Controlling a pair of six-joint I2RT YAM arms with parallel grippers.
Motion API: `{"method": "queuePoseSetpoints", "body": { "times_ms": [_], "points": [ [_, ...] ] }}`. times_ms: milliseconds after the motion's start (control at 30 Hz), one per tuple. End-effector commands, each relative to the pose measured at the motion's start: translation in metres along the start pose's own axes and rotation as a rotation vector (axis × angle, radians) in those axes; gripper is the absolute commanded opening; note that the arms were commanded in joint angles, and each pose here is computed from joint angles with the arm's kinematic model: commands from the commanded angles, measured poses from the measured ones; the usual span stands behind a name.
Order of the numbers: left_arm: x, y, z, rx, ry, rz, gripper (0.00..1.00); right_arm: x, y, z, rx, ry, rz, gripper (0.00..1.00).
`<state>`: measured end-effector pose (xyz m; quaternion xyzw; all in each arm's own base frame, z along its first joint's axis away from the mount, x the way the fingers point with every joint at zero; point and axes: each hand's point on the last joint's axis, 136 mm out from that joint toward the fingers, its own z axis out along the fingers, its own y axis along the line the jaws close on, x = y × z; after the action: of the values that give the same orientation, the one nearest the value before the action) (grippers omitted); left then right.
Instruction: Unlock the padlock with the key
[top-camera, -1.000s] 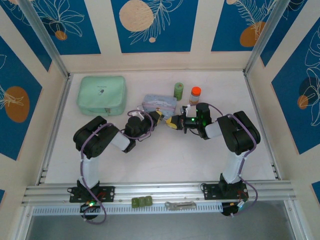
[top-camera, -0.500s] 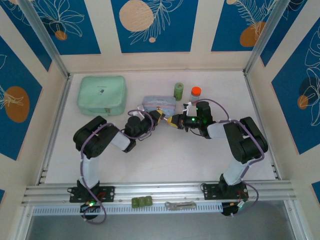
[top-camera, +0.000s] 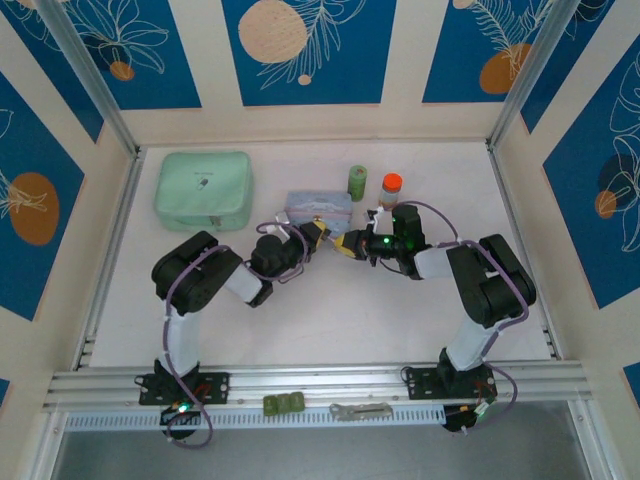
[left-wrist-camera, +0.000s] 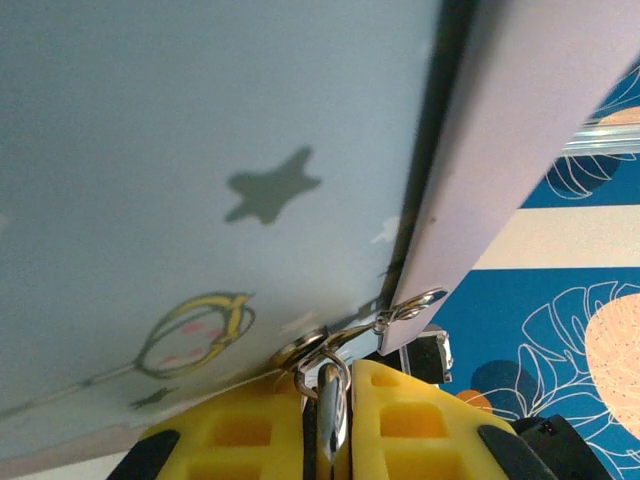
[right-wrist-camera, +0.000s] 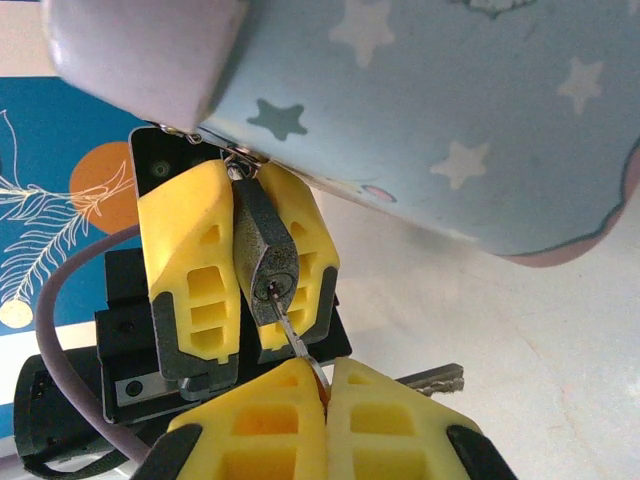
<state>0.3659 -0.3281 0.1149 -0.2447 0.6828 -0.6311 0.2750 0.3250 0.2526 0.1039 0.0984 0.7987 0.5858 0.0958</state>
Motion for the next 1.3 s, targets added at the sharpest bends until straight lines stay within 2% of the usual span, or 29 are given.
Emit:
{"method": "queuePoseSetpoints", "body": {
  "times_ms": [0,367,900,1267],
  "points": [
    [0.094,-0.003,-0.007,0.033,0.326,0.015,0.00,0.002,0.054,0.003,-0.121,-0.015,-0.169,0.00],
    [0.085,0.001,-0.010,0.019,0.311,0.017,0.00,0.010,0.056,-0.003,-0.127,0.001,-0.186,0.00],
    [0.106,0.000,-0.013,0.013,0.370,0.009,0.00,-0.013,0.083,0.011,-0.163,-0.022,-0.285,0.00],
    [0.074,0.016,-0.015,-0.028,0.263,0.001,0.00,-0.004,0.054,-0.014,-0.048,-0.057,-0.238,0.00]
  ]
}}
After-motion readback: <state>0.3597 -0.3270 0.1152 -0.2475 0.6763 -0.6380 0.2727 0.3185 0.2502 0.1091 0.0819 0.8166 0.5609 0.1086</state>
